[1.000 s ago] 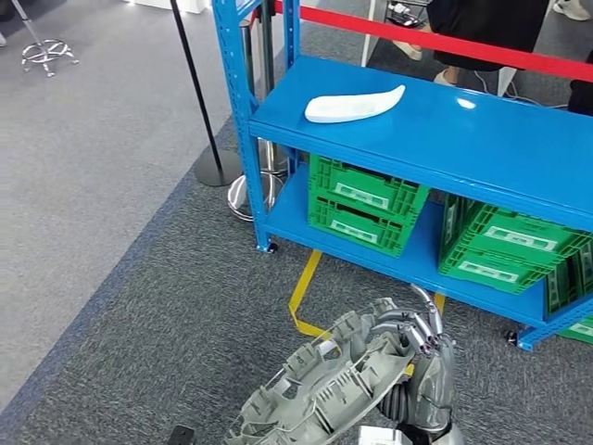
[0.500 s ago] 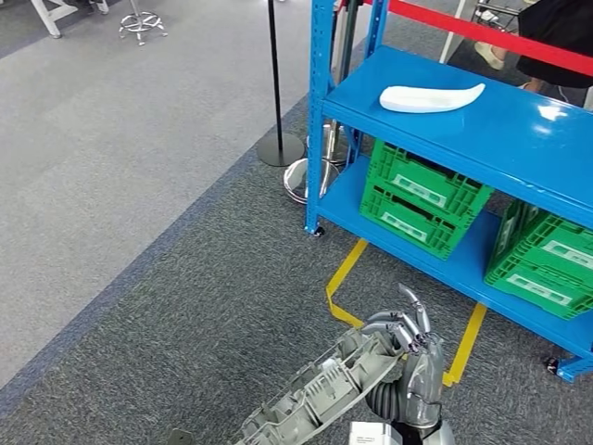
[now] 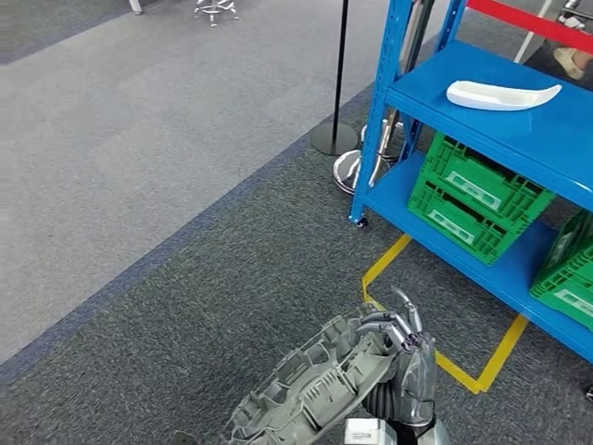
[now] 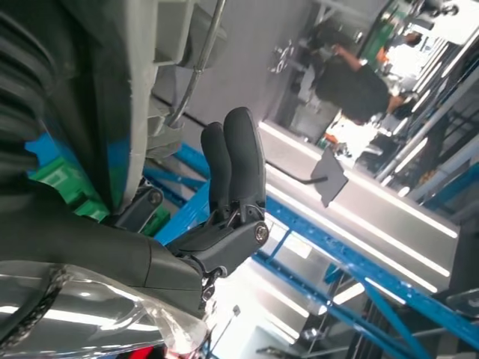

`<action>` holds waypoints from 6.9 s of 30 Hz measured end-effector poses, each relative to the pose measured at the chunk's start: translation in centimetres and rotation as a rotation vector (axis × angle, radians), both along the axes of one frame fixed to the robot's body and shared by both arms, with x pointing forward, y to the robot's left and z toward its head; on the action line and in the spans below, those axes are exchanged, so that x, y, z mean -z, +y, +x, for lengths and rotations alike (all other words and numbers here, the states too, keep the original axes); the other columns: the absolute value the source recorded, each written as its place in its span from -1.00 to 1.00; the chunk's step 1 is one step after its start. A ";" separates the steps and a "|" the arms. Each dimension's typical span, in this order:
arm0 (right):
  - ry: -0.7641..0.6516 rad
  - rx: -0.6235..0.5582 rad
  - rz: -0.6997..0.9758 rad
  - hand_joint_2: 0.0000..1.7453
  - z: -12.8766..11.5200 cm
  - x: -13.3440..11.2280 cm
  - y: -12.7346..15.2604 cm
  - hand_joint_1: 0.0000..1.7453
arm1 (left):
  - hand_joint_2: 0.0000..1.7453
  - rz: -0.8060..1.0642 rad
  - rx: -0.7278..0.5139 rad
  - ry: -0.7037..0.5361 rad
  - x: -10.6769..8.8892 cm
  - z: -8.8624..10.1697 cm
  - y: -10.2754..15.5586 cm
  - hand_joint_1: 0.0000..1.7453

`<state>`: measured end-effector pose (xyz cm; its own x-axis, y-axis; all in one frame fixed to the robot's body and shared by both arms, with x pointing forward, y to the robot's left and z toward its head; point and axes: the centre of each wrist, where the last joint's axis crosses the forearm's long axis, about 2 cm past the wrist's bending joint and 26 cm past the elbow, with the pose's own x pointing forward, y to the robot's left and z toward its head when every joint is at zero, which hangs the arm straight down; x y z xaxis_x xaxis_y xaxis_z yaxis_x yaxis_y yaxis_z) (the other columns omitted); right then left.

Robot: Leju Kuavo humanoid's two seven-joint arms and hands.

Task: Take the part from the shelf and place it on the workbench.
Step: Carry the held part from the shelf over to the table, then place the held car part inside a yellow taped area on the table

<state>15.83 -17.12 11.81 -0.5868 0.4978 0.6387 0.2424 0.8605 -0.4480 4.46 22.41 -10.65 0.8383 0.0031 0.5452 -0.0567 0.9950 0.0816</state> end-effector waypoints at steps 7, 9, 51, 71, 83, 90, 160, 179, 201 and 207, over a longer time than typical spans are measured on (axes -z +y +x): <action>0.004 0.004 0.001 1.00 -0.2 0.0 -0.1 1.00 | 1.00 -0.011 0.015 -0.004 0.0 -0.1 -0.1 -1.00; 0.005 0.006 0.000 1.00 -0.2 0.0 -0.1 1.00 | 1.00 -0.012 0.019 -0.007 0.0 -0.1 -0.1 -1.00; -0.029 0.050 -0.005 1.00 -0.4 -0.9 -1.3 1.00 | 1.00 0.015 0.097 -0.030 -0.1 0.0 -0.6 -1.00; -0.025 0.052 -0.011 1.00 -0.6 -0.8 -1.5 1.00 | 1.00 0.014 0.105 -0.030 -0.1 0.0 -0.8 -1.00; -0.036 0.057 -0.023 1.00 -0.5 -1.2 -1.6 1.00 | 1.00 0.032 0.110 -0.035 -0.1 0.2 -0.7 -1.00; -0.029 0.056 -0.031 1.00 -0.7 -1.0 -1.8 1.00 | 1.00 0.032 0.121 -0.038 -0.2 0.3 -0.8 -1.00; -0.583 0.078 -0.152 1.00 2.4 -9.2 -4.3 1.00 | 1.00 0.049 0.232 -0.064 -0.3 1.0 -1.2 -1.00; -0.617 0.040 -0.028 1.00 2.8 -10.3 -4.3 1.00 | 1.00 0.049 0.266 -0.064 -0.5 1.3 -2.0 -1.00; -0.427 -0.015 -0.019 1.00 10.4 -12.9 -3.6 1.00 | 1.00 0.038 0.310 -0.058 -0.6 1.8 -2.5 -1.00; -0.406 -0.002 -0.052 1.00 11.7 -12.5 -4.0 1.00 | 1.00 0.036 0.311 -0.060 -0.7 1.9 -2.6 -1.00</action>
<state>27.56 -21.09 24.28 -0.7874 0.5215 0.3286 0.4065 0.8401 -0.3591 6.40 19.77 -9.97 0.7622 -0.2685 0.5890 0.2439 0.9620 0.1229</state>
